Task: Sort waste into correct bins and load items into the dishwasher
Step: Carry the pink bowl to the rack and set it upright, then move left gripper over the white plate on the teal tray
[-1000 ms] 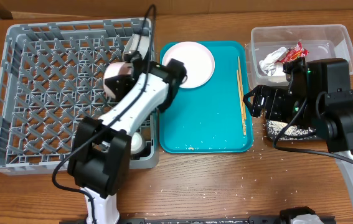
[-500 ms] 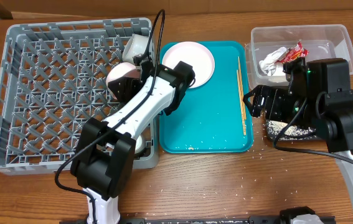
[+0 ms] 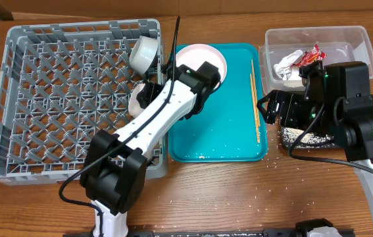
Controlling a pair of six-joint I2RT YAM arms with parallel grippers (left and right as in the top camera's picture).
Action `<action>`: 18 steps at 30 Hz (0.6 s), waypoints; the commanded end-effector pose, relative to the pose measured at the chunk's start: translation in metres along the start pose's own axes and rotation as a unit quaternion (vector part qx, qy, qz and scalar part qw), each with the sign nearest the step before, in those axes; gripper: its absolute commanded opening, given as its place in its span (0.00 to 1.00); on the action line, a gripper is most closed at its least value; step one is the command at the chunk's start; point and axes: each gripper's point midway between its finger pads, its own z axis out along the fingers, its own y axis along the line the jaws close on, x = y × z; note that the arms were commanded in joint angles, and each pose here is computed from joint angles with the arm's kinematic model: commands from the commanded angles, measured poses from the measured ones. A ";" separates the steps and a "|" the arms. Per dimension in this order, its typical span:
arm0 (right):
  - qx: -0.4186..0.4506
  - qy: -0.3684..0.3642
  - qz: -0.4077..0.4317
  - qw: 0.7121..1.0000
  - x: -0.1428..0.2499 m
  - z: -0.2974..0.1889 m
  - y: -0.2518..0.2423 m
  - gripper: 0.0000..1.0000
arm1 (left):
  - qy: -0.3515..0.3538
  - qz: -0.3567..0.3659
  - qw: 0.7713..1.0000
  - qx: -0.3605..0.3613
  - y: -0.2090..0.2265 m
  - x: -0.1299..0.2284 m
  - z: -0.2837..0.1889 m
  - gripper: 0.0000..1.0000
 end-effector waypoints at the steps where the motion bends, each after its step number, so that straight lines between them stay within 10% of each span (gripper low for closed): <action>1: -0.001 -0.010 -0.005 1.000 -0.005 -0.004 0.002 1.00 | -0.012 -0.007 0.998 0.063 -0.008 -0.022 -0.024 0.70; 10: -0.001 -0.010 -0.004 1.000 -0.005 -0.004 0.002 1.00 | -0.056 -0.135 0.910 0.388 -0.079 -0.096 -0.108 0.70; 18: -0.001 -0.010 -0.005 1.000 -0.005 -0.004 0.002 1.00 | -0.004 -0.331 0.882 0.334 -0.116 -0.109 -0.059 0.55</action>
